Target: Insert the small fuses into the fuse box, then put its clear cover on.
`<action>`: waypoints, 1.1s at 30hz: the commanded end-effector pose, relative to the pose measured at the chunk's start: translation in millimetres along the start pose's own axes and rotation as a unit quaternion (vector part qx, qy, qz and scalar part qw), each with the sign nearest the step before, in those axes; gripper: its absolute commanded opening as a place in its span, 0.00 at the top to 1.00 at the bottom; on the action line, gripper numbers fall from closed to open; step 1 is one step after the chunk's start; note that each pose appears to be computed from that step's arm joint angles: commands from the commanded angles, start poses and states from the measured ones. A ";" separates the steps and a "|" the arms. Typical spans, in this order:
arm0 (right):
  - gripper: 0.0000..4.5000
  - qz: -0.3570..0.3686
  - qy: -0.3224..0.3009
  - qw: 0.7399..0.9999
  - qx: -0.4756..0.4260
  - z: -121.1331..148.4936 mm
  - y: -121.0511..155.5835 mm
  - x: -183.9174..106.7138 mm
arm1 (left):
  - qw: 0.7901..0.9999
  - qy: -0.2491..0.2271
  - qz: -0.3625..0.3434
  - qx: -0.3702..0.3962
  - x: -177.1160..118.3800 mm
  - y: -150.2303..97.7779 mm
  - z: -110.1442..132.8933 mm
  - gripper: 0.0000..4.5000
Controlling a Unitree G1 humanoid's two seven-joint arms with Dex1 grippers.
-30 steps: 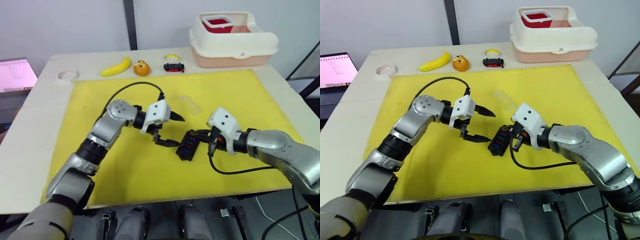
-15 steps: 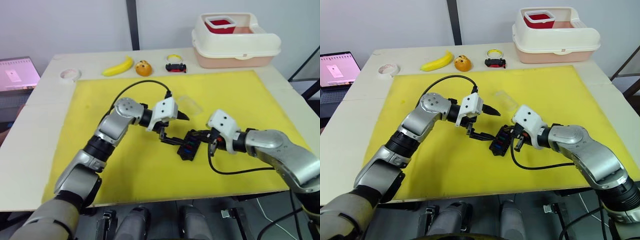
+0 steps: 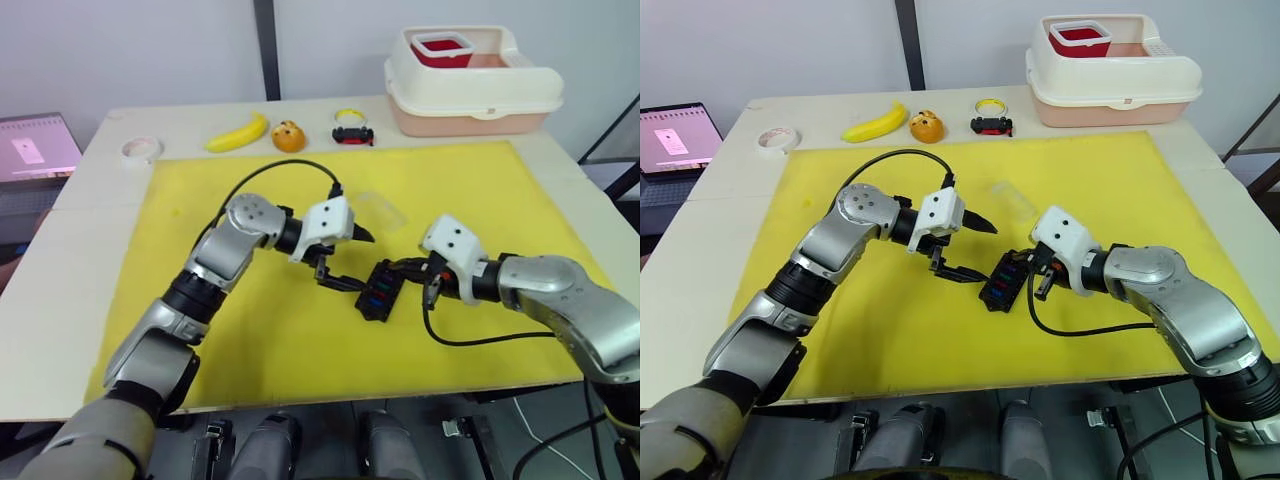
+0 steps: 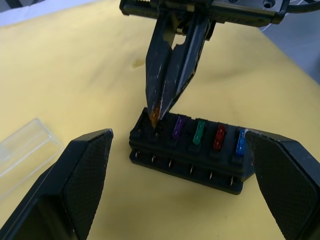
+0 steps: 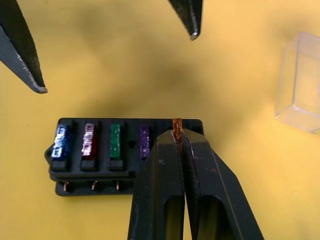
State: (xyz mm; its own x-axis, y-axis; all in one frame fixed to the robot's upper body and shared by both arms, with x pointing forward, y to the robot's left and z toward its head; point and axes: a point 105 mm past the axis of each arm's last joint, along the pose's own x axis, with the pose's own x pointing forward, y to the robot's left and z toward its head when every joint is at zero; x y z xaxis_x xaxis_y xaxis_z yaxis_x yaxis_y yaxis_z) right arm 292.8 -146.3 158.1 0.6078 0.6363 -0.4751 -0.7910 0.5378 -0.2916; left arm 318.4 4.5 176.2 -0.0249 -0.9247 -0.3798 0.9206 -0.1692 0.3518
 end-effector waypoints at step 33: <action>1.00 0.014 0.007 1.000 -0.009 2.1 -0.8 0.6 | 1.000 0.011 0.013 0.016 -5.7 0.6 10.5 0.02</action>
State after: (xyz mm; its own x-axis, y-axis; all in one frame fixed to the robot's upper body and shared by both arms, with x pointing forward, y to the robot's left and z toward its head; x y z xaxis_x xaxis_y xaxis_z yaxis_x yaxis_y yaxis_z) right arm 297.3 -148.5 151.8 0.5867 0.6287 -0.5104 -0.8038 0.5284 -0.2731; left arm 314.7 6.5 177.4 -0.0066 -0.9158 -0.4016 0.9207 -0.1623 0.3549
